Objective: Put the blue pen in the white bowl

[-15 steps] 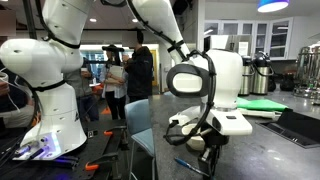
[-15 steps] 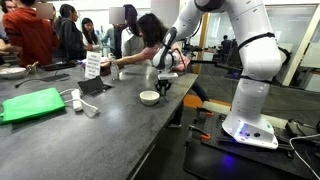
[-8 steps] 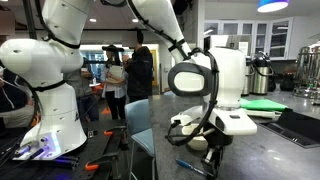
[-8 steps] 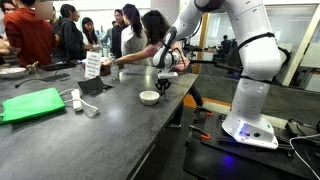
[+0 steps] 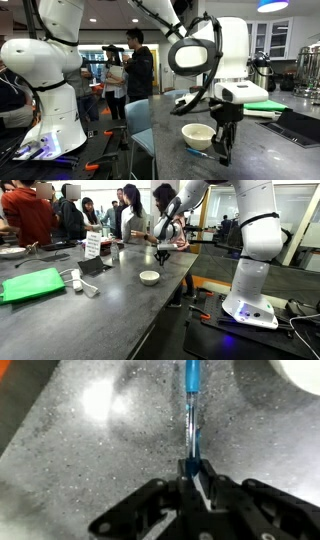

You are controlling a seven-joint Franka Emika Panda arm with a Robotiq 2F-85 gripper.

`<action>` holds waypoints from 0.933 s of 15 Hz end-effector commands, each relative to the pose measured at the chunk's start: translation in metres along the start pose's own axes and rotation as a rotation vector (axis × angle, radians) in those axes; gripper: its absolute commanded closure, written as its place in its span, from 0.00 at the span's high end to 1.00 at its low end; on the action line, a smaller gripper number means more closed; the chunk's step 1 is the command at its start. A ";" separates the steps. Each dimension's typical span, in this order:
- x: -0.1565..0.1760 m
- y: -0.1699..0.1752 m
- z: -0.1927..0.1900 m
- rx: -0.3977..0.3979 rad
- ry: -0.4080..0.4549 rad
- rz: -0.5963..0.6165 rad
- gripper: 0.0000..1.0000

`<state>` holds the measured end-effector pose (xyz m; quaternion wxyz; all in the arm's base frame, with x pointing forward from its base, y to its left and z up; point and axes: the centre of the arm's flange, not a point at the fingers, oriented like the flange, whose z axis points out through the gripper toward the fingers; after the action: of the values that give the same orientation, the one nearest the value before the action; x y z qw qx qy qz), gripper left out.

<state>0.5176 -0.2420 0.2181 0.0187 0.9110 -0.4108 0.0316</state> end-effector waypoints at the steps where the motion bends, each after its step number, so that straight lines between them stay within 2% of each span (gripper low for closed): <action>1: -0.020 -0.012 -0.035 0.012 -0.023 -0.042 0.04; 7: -0.048 -0.051 -0.060 0.055 -0.111 -0.193 0.04; 14: -0.078 -0.102 -0.048 0.081 -0.138 -0.329 0.04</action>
<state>0.5396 -0.1230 0.2645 -0.0311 0.9600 -0.2782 -0.0069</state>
